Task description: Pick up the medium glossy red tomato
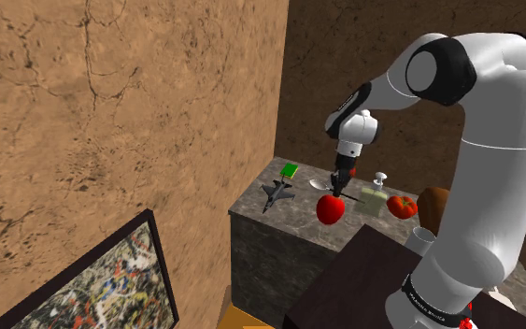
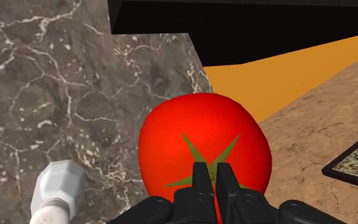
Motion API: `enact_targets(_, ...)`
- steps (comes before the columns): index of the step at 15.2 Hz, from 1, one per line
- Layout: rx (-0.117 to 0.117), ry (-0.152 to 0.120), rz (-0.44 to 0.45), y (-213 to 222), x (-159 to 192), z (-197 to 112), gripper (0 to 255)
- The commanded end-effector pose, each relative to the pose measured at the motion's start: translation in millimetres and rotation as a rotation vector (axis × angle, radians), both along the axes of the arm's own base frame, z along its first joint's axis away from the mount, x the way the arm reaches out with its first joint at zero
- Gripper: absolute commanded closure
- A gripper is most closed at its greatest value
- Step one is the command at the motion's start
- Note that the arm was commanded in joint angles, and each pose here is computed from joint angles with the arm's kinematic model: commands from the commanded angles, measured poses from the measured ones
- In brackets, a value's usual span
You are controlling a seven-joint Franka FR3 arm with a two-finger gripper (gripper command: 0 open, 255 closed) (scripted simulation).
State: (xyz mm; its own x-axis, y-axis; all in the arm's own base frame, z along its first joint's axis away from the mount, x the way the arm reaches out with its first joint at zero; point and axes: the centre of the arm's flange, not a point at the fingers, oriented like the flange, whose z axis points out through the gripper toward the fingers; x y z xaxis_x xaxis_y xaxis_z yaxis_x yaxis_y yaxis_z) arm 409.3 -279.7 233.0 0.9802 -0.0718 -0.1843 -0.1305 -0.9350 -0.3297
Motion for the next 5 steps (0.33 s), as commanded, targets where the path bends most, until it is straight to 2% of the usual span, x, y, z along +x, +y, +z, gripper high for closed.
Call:
enact_targets(1, 0.0, 0.0, 0.0, 0, 0, 12, 255)
enact_targets(5, 0.0, 0.0, 0.0, 0, 0, 23, 255)
